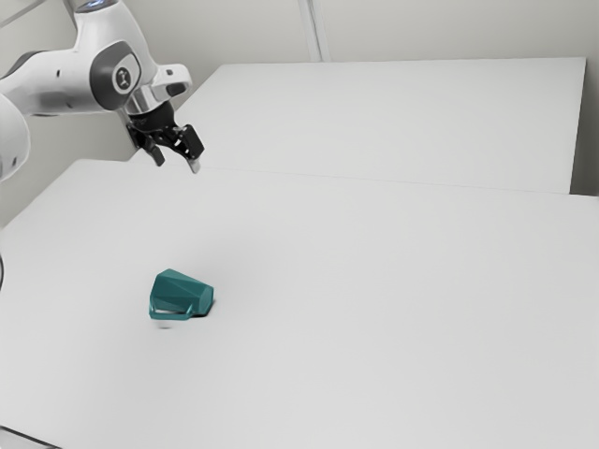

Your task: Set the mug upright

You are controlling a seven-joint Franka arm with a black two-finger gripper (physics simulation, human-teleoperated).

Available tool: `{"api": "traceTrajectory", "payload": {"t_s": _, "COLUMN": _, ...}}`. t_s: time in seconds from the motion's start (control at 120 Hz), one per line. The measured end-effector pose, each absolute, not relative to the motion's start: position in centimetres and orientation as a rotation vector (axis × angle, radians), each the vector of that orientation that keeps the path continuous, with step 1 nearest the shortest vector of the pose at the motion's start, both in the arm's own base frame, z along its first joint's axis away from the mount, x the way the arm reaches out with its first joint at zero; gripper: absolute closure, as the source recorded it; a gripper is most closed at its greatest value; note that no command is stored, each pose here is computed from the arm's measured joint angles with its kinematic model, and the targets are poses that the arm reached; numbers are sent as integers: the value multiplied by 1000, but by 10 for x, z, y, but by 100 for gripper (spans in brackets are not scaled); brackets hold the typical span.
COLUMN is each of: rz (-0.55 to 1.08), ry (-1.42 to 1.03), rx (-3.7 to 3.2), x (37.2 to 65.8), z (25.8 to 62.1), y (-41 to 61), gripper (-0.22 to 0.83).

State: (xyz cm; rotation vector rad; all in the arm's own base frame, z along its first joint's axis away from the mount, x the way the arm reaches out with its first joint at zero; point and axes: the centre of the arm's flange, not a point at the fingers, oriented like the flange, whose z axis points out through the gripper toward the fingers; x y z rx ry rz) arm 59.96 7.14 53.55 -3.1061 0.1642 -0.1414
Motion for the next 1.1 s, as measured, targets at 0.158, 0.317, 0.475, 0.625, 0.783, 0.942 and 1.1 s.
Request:
{"api": "traceTrajectory", "payload": {"t_s": 0.158, "rz": -170, "ry": 149, "rx": -3207, "x": 568, "z": 537, "y": 80, "gripper": 0}}
{"api": "traceTrajectory", "payload": {"t_s": 0.317, "rz": -67, "ry": -4, "rx": -3397, "x": 538, "z": 508, "y": 110, "gripper": 0}}
{"api": "traceTrajectory", "payload": {"t_s": 0.475, "rz": 57, "ry": -443, "rx": -3485, "x": 487, "z": 459, "y": 222, "gripper": 0}}
{"api": "traceTrajectory", "payload": {"t_s": 0.625, "rz": 125, "ry": -777, "rx": -3498, "x": 445, "z": 410, "y": 311, "gripper": 0}}
{"api": "traceTrajectory", "payload": {"t_s": 0.783, "rz": 200, "ry": -491, "rx": -3616, "x": 498, "z": 377, "y": 255, "gripper": 0}}
{"api": "traceTrajectory", "payload": {"t_s": 0.942, "rz": 223, "ry": -474, "rx": -3708, "x": 495, "z": 342, "y": 266, "gripper": 0}}
{"api": "traceTrajectory", "payload": {"t_s": 1.1, "rz": 245, "ry": -441, "rx": -3822, "x": 491, "z": 308, "y": 265, "gripper": 0}}
